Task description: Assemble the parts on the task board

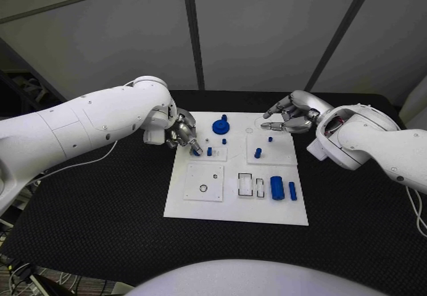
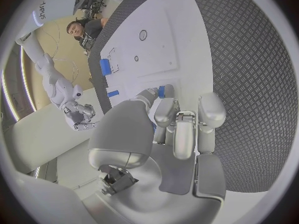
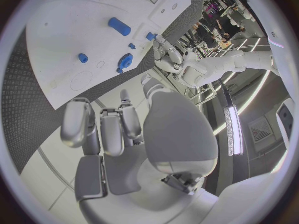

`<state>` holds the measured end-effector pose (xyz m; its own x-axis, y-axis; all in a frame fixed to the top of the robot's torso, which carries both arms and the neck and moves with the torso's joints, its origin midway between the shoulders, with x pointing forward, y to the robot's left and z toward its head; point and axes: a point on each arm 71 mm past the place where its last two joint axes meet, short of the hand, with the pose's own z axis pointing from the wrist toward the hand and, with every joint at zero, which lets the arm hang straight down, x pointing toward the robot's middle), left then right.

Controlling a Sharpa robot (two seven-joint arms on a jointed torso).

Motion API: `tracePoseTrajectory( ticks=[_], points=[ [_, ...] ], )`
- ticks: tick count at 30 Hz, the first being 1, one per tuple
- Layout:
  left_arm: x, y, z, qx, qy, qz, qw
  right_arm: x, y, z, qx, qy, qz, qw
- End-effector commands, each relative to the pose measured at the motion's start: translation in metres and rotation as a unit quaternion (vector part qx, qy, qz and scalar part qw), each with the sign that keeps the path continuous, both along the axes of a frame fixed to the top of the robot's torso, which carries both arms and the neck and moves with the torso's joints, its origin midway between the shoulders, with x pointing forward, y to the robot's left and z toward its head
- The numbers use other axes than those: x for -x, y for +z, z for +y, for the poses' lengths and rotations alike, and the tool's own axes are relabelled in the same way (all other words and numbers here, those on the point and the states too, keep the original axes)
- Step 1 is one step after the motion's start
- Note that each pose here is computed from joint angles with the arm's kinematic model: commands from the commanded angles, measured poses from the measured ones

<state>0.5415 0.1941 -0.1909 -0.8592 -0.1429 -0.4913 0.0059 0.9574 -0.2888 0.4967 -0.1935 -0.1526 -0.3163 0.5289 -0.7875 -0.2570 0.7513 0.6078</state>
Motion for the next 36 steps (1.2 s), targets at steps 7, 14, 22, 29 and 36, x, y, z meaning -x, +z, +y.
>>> tracePoseTrajectory(
  ticks=[7, 14, 22, 29, 36],
  points=[
    [-0.0026, 0.0018, -0.0032, -0.026, -0.019, -0.022, 0.999, 0.0, 0.0012, 0.0015, 0.001, 0.005, -0.001, 1.0],
    [-0.0034, 0.0018, -0.005, -0.028, -0.019, -0.024, 0.999, -0.0001, 0.0012, 0.0019, 0.001, 0.005, -0.001, 1.0],
    [-0.0037, 0.0001, -0.0059, -0.034, -0.022, -0.018, 0.999, -0.0001, 0.0012, 0.0017, 0.001, 0.005, -0.001, 1.0],
    [-0.0041, -0.0012, -0.0058, -0.037, -0.023, -0.014, 0.999, 0.0, 0.0012, 0.0015, 0.001, 0.005, -0.001, 1.0],
    [-0.0044, -0.0027, -0.0078, -0.039, -0.024, -0.013, 0.999, 0.0, 0.0012, 0.0018, 0.001, 0.005, -0.001, 1.0]
  ],
)
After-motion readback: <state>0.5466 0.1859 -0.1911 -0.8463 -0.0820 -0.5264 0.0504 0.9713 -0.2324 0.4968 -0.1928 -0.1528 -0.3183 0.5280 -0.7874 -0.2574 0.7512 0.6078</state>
